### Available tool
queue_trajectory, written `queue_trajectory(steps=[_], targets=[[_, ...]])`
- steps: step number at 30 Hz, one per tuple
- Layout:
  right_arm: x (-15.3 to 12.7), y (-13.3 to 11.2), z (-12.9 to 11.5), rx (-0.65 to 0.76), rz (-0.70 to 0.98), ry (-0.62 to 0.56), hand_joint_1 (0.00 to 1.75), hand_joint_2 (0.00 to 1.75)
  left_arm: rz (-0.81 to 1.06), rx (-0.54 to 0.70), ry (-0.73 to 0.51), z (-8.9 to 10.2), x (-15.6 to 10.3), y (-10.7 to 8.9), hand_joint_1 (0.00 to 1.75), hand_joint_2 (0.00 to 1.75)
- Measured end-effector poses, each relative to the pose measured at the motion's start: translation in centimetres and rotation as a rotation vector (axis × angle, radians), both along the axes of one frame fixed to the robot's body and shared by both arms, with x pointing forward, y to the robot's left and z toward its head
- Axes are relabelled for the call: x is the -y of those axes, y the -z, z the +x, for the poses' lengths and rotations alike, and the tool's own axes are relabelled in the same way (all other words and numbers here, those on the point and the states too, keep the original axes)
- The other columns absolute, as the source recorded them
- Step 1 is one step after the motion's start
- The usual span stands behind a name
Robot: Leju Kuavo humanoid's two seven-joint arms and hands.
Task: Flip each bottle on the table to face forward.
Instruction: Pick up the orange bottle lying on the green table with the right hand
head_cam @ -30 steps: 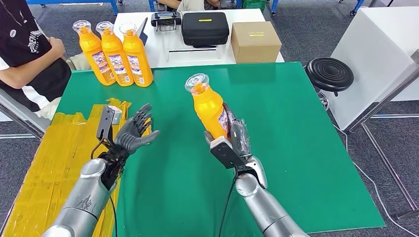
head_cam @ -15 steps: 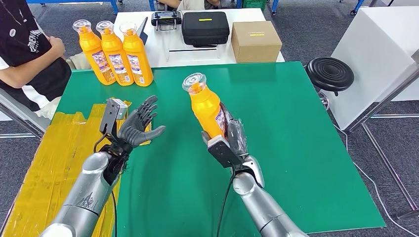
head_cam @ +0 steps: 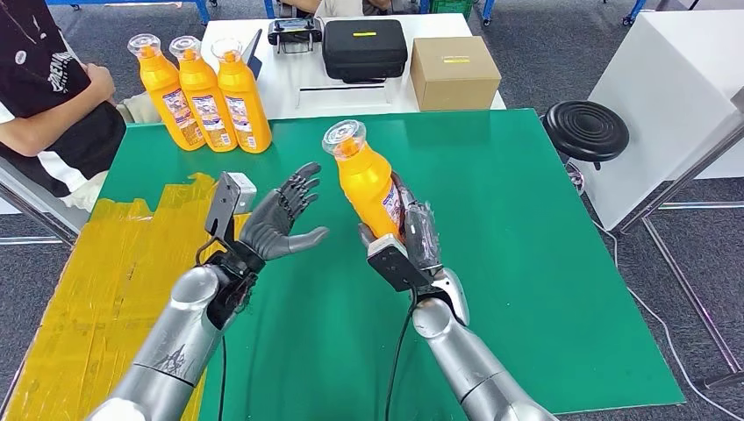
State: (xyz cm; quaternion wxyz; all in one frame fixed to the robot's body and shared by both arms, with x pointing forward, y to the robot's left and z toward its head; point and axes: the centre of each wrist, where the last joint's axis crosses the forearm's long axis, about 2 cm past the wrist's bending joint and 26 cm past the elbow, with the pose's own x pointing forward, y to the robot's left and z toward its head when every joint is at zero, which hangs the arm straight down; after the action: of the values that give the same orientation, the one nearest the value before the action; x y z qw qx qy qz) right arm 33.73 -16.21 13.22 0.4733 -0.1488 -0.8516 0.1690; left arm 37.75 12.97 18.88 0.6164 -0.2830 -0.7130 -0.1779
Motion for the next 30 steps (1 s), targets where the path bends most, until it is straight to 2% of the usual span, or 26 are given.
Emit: queue_trajectory(steps=[5, 12, 30], targets=[[-0.9, -0.7, 0.1, 0.036, -0.015, 0.025, 1.75, 1.75, -0.042, 0.000, 0.037, -1.3, 1.8, -0.6, 0.00, 1.75], [-2.5, -1.6, 1.0, 0.070, 0.010, 0.072, 1.75, 1.75, -0.077, -0.006, 0.082, -1.9, 3.3, -1.4, 0.00, 1.75], [-5.5, -2.8, 1.5, 0.076, 0.000, 0.076, 1.75, 1.75, -0.089, -0.022, 0.055, -1.7, 3.5, -2.2, 0.00, 1.75]])
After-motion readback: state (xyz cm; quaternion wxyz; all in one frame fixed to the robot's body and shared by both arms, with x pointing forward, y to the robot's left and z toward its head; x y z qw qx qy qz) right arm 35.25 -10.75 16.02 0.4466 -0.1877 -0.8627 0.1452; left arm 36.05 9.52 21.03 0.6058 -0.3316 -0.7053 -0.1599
